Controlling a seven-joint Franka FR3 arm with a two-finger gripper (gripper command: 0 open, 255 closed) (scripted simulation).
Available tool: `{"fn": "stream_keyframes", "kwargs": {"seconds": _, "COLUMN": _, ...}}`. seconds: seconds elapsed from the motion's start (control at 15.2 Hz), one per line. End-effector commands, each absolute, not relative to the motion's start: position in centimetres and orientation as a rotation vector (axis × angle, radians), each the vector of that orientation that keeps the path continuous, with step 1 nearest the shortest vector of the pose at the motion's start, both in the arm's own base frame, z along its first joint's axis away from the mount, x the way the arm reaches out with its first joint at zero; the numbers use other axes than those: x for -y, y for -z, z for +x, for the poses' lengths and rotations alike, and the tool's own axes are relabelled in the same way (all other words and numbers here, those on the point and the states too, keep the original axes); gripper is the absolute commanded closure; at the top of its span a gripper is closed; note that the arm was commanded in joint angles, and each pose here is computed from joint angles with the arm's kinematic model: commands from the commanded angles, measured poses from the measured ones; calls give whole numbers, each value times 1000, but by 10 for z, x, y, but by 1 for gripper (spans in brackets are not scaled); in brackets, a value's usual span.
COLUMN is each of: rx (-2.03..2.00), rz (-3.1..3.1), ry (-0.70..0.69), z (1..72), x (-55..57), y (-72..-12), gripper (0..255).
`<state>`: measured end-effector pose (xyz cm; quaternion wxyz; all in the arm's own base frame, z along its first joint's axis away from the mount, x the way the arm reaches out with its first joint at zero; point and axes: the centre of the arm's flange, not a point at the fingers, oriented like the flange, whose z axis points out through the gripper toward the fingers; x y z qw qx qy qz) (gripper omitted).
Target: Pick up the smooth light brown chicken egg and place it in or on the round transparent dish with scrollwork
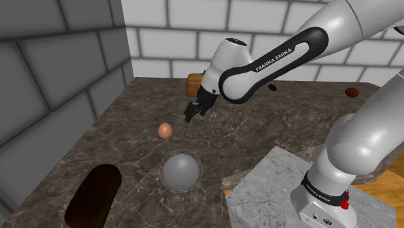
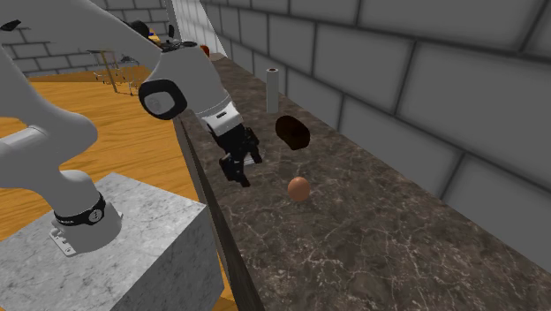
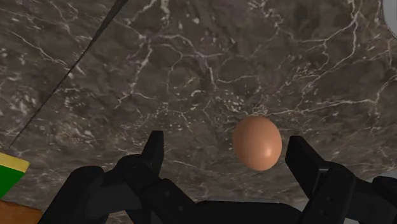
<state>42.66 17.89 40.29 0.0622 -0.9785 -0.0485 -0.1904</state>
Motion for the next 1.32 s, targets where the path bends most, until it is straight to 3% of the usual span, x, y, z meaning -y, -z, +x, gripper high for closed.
{"fn": "stream_keyframes", "kwargs": {"seconds": 0.0, "rx": 146, "rz": -2940, "ry": 611, "z": 441, "x": -196, "y": -389, "gripper": 0}}
{"fn": "stream_keyframes", "kwargs": {"seconds": 0.46, "rx": 149, "rz": -2889, "ry": 719, "z": 487, "x": -249, "y": -342, "gripper": 0}}
{"fn": "stream_keyframes", "kwargs": {"seconds": 1.25, "rx": 149, "rz": -2889, "ry": 719, "z": 506, "x": -256, "y": -307, "gripper": 0}}
